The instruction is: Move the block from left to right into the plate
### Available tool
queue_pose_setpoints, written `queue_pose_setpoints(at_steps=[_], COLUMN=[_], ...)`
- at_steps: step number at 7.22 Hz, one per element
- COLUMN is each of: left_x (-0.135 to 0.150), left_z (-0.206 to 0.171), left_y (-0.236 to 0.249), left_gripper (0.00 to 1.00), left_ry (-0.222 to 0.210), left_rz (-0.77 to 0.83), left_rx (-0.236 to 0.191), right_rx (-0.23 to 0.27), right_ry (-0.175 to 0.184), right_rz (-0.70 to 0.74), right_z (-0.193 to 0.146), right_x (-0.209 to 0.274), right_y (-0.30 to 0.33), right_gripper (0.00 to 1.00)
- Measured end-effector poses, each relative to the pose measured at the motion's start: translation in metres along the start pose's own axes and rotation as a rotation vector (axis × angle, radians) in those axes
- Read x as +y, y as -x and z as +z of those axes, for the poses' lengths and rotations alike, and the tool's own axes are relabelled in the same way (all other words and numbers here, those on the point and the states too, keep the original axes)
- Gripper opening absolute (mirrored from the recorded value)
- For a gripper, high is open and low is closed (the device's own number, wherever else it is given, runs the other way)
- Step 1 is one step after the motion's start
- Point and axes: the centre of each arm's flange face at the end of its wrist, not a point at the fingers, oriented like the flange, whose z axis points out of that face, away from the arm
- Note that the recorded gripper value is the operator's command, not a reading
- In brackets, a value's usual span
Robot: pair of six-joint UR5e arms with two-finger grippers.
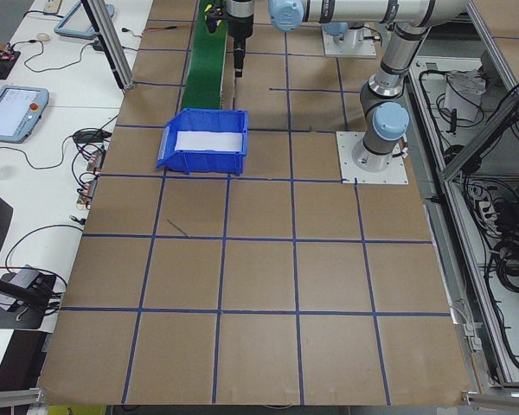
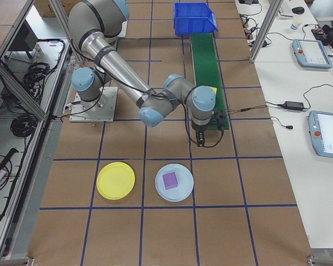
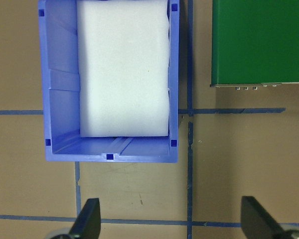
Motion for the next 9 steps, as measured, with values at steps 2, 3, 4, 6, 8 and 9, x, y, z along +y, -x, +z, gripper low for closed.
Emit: queue_pose_setpoints(at_steps=[2,3,4,6,8,9], left_x=[-0.003,-0.004,-0.004,-0.005,-0.006,-0.006], left_z=[0.000,0.001,0.001,0.000,0.000,0.000], left_y=[0.003,0.004,0.005,0.005,0.002,0.001], left_gripper=[1.00,1.00,1.00,1.00,1.00,1.00], left_ry=[-0.016,-0.020,-0.022,-0.026,-0.034,-0.037], left_rz=[-0.001,0.001,0.003,0.005,0.005,0.007], left_rx=[0.000,0.000,0.000,0.001,0.029,0.039], right_rx=[-0.031,-0.036,-0.047,-0.086,-0.104,-0.109], right_ry=[0.004,0.005,0.001,-0.016,0.001,0.013], right_rz=[0.061,0.091,0.108,0.130,0.147,0.148], right_z=[0.011,0.014,0.018,0.034,0.056,0.067], right_x=[-0.030,-0.039,-0.044,-0.055,-0.061,-0.062], right_y=[0.085,0.116,0.134,0.144,0.142,0.141], right_gripper=[1.00,1.00,1.00,1.00,1.00,1.00])
